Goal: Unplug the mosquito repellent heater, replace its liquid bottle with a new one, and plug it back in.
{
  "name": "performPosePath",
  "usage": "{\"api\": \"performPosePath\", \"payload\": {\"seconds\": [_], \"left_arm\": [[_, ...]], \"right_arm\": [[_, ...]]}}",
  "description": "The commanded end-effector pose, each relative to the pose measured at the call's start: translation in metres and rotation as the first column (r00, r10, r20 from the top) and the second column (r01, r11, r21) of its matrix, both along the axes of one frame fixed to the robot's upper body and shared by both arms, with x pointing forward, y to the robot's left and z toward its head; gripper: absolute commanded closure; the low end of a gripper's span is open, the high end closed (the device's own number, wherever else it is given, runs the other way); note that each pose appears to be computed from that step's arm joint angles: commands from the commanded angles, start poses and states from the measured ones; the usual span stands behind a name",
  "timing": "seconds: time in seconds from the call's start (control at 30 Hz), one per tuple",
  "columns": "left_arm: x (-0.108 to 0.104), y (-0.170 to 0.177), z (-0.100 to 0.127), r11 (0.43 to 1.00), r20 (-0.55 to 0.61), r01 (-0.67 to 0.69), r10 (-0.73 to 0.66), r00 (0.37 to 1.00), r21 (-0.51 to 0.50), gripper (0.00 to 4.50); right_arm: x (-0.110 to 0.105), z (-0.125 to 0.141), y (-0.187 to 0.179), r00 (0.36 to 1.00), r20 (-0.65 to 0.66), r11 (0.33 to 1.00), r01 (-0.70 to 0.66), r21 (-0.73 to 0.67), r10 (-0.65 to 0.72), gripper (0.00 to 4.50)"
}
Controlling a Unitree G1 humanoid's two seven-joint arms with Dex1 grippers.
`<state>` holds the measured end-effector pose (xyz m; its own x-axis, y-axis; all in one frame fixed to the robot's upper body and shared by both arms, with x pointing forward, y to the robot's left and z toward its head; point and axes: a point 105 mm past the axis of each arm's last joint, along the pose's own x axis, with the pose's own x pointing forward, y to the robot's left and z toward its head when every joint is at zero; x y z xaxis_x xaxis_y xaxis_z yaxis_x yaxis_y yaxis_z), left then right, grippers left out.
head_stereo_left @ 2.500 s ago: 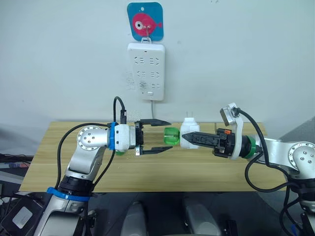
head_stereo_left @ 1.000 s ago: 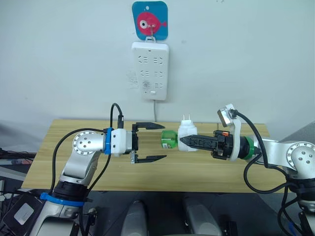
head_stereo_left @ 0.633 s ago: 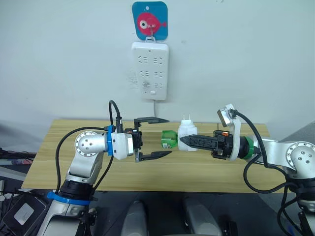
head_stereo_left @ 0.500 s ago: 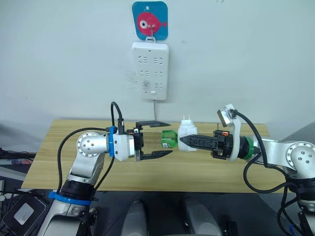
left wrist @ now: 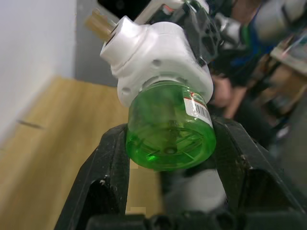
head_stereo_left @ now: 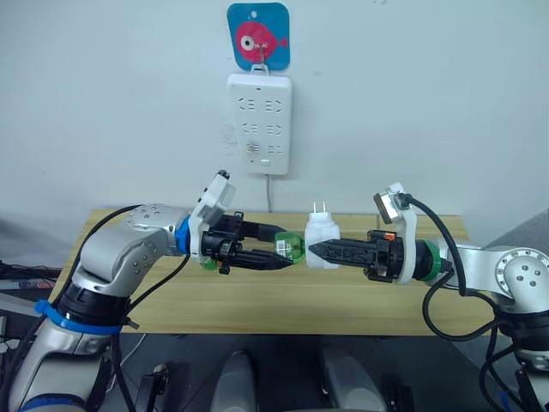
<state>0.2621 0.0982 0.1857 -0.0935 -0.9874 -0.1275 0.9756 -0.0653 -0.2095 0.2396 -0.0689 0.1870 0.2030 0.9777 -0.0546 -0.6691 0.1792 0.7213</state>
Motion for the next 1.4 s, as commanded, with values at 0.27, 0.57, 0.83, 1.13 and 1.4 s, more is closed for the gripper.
{"api": "performPosePath", "payload": {"seconds": [0.27, 0.57, 0.83, 1.13, 1.4], "left_arm": [[0.019, 0.004, -0.004, 0.991, 0.094, -0.137, 0.136, 0.986, 0.006, 1.92], [0.011, 0.016, -0.031, 0.984, 0.315, -0.098, 0.047, 0.948, 0.148, 0.35], [0.017, 0.000, -0.008, 0.987, 0.705, -0.139, 0.159, 0.691, -0.087, 0.35], [0.010, -0.007, 0.000, 0.986, 0.806, -0.081, 0.164, 0.569, -0.143, 0.35], [0.004, -0.014, -0.002, 0.989, 0.799, -0.039, 0.137, 0.585, -0.141, 1.26]], "right_arm": [[0.002, 0.010, -0.003, 0.999, 0.030, 0.999, 0.027, 0.022, -0.028, 1.48], [0.007, 0.014, -0.005, 0.998, 0.025, 0.997, 0.054, 0.046, -0.056, 1.48], [0.008, 0.013, -0.005, 0.998, 0.025, 0.997, 0.056, 0.044, -0.057, 1.48], [0.008, 0.012, -0.005, 0.998, 0.025, 0.998, 0.050, 0.039, -0.051, 1.48], [0.007, 0.013, -0.004, 0.998, 0.026, 0.998, 0.050, 0.041, -0.051, 1.48]]}}
